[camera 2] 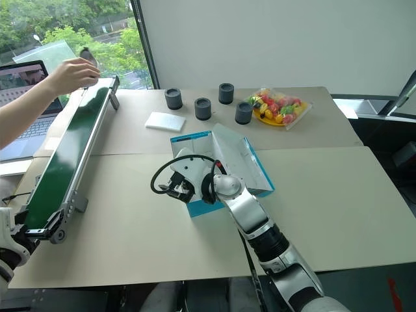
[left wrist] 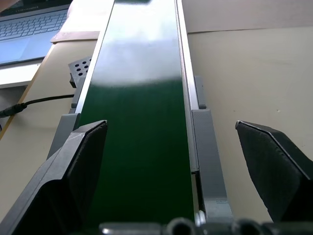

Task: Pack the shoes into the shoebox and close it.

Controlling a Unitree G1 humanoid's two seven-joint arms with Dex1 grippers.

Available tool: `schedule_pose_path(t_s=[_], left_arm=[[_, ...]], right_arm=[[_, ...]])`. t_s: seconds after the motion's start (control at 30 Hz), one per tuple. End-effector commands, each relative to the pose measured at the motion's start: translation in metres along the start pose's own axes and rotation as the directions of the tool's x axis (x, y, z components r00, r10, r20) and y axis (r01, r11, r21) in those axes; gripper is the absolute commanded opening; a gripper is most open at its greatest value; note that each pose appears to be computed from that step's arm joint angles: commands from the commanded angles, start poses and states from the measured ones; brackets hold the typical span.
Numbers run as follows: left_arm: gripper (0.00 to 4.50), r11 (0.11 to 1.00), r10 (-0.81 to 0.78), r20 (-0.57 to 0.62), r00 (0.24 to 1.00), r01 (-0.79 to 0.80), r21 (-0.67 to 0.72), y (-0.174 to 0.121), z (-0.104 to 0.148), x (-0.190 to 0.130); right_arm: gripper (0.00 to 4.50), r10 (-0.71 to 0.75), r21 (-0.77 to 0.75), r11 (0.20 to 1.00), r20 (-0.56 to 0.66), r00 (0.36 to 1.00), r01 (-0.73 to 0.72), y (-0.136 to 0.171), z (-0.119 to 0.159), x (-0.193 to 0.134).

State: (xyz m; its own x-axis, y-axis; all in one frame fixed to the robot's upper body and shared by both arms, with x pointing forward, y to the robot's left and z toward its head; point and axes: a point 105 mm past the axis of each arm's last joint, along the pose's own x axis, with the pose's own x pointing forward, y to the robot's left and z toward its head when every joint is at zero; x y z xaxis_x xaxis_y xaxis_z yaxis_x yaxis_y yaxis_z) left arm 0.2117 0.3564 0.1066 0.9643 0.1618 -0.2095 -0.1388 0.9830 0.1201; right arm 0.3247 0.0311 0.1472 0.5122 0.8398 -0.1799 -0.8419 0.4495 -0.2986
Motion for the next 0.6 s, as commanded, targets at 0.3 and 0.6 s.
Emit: schedule_pose_path(t_s=[0.3, 0.6], left_arm=[[4.5, 0.999, 0.01, 0.037, 0.999, -0.012, 0.035, 0.0048, 0.0119, -0.0019], [4.5, 0.999, 0.018, 0.029, 0.999, -0.019, 0.034, 0.007, 0.0092, -0.0053]], right_arm=[[4.45, -0.01, -0.029, 1.0, 0.043, 0.999, 0.011, -0.0007, 0.011, -0.0011], [4.45, -0.014, -0.034, 0.999, 0.033, 0.999, 0.015, -0.0017, 0.009, -0.0005]])
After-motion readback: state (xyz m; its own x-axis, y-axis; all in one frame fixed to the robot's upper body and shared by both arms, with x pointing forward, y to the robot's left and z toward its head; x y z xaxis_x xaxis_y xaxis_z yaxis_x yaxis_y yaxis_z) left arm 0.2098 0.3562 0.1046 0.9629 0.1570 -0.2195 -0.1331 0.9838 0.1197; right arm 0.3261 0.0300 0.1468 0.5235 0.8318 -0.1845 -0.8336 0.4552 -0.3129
